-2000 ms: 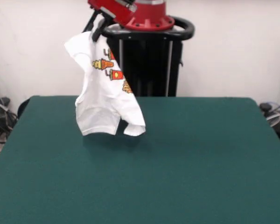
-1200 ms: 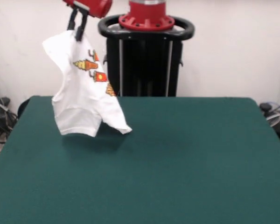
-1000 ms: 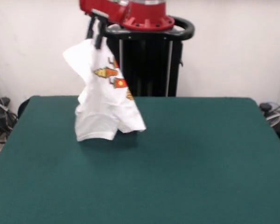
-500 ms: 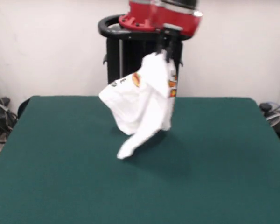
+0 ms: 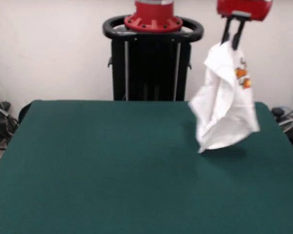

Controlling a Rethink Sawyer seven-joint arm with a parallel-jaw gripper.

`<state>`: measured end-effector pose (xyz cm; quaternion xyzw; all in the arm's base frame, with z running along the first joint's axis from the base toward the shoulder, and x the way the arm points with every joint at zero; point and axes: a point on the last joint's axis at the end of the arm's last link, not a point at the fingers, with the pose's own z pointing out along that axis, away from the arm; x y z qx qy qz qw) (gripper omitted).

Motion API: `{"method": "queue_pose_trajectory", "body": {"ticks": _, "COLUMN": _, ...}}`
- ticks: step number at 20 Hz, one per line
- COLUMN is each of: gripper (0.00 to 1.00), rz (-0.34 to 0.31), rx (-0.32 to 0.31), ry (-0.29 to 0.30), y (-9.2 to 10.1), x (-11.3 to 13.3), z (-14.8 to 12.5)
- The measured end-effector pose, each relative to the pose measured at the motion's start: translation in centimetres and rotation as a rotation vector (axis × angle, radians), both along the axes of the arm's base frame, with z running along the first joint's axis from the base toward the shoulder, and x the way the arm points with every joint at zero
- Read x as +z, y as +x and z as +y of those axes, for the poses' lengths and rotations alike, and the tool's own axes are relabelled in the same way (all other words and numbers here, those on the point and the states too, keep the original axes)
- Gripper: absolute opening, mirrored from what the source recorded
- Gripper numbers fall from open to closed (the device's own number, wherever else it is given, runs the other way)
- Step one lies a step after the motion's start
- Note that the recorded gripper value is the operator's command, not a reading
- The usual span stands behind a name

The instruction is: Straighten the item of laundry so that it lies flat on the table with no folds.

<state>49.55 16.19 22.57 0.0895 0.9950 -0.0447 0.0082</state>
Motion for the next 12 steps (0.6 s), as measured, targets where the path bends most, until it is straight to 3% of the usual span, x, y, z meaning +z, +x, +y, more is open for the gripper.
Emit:
{"method": "queue_pose_trajectory", "body": {"ticks": 3, "gripper": 0.00, "rz": 0.039, "rx": -0.049, "ry": 0.033, "y": -0.8, "x": 2.4, "z": 1.2}}
{"method": "queue_pose_trajectory", "body": {"ticks": 6, "gripper": 0.00, "rz": 0.046, "rx": -0.095, "ry": 0.067, "y": -0.8, "x": 5.2, "z": -0.1}}
{"method": "queue_pose_trajectory", "body": {"ticks": 10, "gripper": 0.00, "rz": -0.033, "rx": -0.209, "ry": 0.094, "y": 0.9, "x": 6.5, "z": -7.3}}
{"method": "queue_pose_trajectory", "body": {"ticks": 12, "gripper": 0.00, "rz": -0.109, "rx": -0.268, "ry": 0.078, "y": 2.1, "x": 5.6, "z": -13.3}}
